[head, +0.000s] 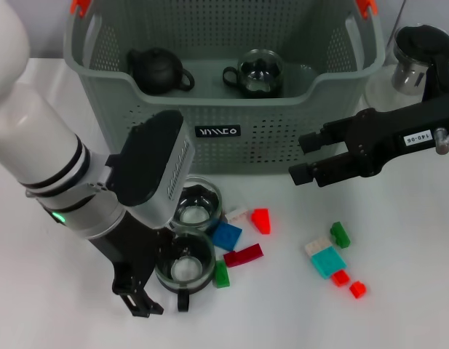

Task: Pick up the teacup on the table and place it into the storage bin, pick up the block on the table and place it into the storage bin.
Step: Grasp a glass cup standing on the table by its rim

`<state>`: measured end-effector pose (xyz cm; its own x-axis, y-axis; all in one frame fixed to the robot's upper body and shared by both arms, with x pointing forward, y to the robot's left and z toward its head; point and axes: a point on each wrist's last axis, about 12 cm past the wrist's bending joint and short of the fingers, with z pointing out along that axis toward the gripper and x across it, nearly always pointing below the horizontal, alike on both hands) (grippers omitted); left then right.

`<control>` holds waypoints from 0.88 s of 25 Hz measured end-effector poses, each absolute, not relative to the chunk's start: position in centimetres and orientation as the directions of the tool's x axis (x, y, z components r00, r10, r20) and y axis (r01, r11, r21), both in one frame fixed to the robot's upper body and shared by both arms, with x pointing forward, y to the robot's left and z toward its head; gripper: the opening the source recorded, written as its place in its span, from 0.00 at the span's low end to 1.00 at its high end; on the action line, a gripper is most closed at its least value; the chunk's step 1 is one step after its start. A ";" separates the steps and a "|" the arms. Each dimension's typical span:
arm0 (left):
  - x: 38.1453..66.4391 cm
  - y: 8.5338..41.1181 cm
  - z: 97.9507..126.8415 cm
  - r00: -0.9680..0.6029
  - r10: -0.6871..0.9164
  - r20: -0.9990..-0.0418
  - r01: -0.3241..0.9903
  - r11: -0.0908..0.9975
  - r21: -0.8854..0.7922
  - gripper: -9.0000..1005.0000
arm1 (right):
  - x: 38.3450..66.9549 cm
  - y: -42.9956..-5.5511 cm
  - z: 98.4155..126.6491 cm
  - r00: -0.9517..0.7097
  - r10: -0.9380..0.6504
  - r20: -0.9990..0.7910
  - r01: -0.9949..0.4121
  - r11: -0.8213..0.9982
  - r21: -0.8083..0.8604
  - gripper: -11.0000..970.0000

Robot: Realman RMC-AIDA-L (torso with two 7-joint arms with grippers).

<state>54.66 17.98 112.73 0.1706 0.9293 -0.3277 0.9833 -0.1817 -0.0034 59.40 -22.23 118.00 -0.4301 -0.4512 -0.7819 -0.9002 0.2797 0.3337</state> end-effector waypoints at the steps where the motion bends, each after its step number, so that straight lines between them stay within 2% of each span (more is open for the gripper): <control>1: 54.7 18.0 112.7 0.174 0.929 -0.327 0.983 -0.184 0.000 0.85 | 59.4 -22.2 118.0 -0.431 -0.451 -0.782 -0.900 0.280 0.334 0.82; 11: 54.4 18.2 112.3 0.217 0.923 -0.318 0.974 -0.226 0.008 0.84 | 59.4 -22.2 118.0 -0.433 -0.447 -0.783 -0.899 0.282 0.336 0.82; 14: 54.4 18.2 112.5 0.218 0.923 -0.317 0.974 -0.227 0.010 0.61 | 59.4 -22.2 118.0 -0.433 -0.446 -0.783 -0.899 0.283 0.335 0.82; 19: 54.1 18.1 113.0 0.222 0.917 -0.330 0.972 -0.234 0.003 0.37 | 59.4 -22.2 118.0 -0.429 -0.446 -0.785 -0.900 0.282 0.332 0.82; 22: 54.0 17.9 113.1 0.227 0.916 -0.331 0.971 -0.241 -0.001 0.37 | 59.4 -22.2 118.0 -0.427 -0.445 -0.787 -0.901 0.283 0.329 0.82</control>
